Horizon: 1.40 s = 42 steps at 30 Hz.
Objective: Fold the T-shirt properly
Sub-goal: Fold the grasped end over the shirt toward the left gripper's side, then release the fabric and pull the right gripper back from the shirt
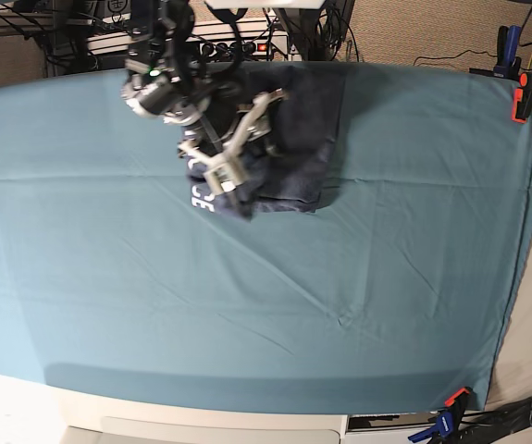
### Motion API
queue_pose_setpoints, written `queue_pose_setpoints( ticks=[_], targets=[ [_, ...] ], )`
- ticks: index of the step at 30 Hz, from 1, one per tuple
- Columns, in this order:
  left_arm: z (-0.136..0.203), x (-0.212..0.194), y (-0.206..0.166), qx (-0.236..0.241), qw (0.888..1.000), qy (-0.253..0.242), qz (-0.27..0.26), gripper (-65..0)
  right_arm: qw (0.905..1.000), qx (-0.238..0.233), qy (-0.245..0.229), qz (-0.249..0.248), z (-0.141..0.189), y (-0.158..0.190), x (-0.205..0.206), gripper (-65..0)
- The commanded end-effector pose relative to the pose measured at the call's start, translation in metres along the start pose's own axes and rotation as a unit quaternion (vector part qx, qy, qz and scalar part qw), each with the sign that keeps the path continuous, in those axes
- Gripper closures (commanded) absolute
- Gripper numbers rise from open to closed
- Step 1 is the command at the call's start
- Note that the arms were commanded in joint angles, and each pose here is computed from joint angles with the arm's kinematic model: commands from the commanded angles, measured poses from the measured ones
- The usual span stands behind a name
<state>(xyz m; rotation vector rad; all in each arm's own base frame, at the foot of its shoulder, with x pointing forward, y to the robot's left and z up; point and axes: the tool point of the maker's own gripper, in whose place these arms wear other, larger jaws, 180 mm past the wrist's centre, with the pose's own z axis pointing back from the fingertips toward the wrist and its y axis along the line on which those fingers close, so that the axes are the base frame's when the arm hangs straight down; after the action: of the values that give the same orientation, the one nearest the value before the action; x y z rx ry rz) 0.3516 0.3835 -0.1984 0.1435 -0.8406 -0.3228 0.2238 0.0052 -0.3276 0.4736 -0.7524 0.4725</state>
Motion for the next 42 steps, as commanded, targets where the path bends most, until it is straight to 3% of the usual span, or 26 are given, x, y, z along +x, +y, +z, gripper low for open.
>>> queue_pose_setpoints(
  ticks=[1, 5, 9, 14, 22, 27, 34, 38, 42],
  targets=[
    [0.012, 0.018, 0.013, 0.018, 1.0, -0.023, -0.011, 0.0, 0.9995, 0.007, -0.029, 0.007, 0.001, 0.008, 0.016, -25.6],
    [0.012, 0.018, 0.013, 0.018, 1.0, -0.023, -0.011, 0.0, 0.9993, -0.01, -0.02, 0.029, -0.006, 0.016, 0.016, -25.6],
    [0.012, 0.018, 0.013, 0.018, 0.999, -0.024, -0.011, 0.0, 0.9972, -0.058, -0.013, 0.045, -0.009, 0.006, 0.02, -25.6],
    [0.012, 0.019, 0.013, 0.018, 0.999, -0.025, -0.011, 0.0, 0.9936, -0.089, -0.039, 0.058, -0.008, -0.005, 0.039, -25.6],
    [0.012, 0.02, 0.013, 0.018, 0.999, -0.029, -0.011, 0.0, 0.9928, -0.08, -0.073, 0.053, -0.011, 0.002, 0.06, -25.6],
    [0.012, 0.02, 0.013, 0.018, 0.999, -0.029, -0.011, 0.0, 0.9951, -0.038, -0.078, 0.048, -0.014, 0.024, 0.062, -25.6],
    [0.016, 0.021, 0.017, 0.024, 0.999, -0.026, -0.017, 0.0, 0.9949, -0.014, -0.078, 0.063, -0.017, 0.043, 0.063, -25.6],
    [0.02, 0.023, 0.023, 0.031, 0.999, -0.024, -0.023, 0.0, 0.9919, -0.058, -0.069, 0.089, -0.016, 0.028, 0.062, -25.6],
    [0.02, 0.023, 0.023, 0.031, 0.999, -0.024, -0.023, 0.0, 0.9785, -0.149, -0.057, 0.13, -0.001, -0.003, 0.066, -25.6]
  ],
)
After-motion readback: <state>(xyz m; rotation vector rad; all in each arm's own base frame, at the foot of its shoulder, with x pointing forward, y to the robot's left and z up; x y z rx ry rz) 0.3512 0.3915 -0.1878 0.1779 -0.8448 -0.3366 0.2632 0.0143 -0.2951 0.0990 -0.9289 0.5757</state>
